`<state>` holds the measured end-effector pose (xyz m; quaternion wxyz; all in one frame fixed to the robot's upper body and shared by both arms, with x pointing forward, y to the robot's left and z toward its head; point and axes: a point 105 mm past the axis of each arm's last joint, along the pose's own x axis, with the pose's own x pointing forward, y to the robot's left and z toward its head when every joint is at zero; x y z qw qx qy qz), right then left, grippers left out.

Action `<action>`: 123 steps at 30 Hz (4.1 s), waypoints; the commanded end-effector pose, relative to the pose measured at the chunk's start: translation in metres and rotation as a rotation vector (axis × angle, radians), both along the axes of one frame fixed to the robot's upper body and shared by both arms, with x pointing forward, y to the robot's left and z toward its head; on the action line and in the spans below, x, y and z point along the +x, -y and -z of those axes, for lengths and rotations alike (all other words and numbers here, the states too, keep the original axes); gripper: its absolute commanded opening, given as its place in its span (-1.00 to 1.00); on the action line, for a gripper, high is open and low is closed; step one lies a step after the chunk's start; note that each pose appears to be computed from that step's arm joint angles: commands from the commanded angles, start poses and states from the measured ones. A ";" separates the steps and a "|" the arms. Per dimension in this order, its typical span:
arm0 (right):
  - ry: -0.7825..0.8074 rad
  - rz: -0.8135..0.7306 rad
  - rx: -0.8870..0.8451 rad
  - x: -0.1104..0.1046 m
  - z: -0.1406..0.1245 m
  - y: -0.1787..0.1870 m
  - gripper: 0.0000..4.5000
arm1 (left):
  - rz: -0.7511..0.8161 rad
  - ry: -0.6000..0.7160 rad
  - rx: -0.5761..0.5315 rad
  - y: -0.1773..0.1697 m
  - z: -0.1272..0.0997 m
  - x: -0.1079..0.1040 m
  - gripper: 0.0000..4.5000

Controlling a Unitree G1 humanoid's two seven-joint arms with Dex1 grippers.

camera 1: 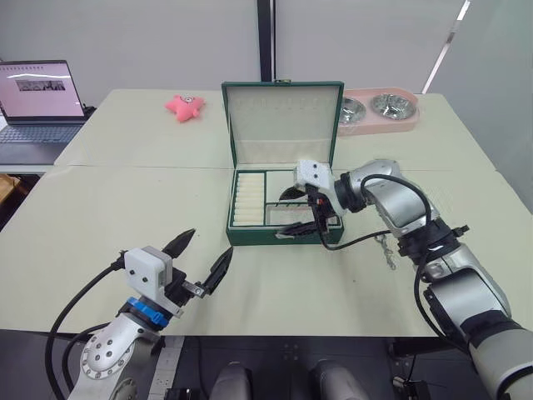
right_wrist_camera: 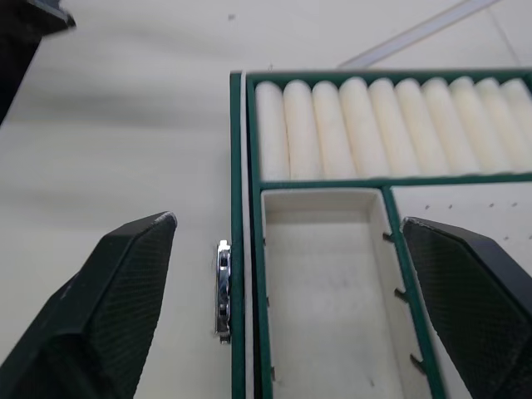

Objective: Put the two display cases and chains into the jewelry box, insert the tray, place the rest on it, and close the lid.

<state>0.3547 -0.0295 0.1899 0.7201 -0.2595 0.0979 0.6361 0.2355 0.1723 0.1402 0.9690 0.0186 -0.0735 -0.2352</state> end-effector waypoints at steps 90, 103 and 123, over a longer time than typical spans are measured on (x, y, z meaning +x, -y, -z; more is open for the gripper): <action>0.141 1.089 0.520 -0.061 0.067 0.286 0.98 | -0.194 -0.064 0.064 -0.132 0.001 0.043 1.00; 0.051 0.852 0.539 -0.073 0.057 0.189 0.98 | 0.289 0.019 0.115 -0.015 -0.049 0.056 1.00; 0.069 0.945 0.357 -0.066 0.112 0.175 0.98 | 0.886 0.009 0.247 0.084 -0.035 0.030 1.00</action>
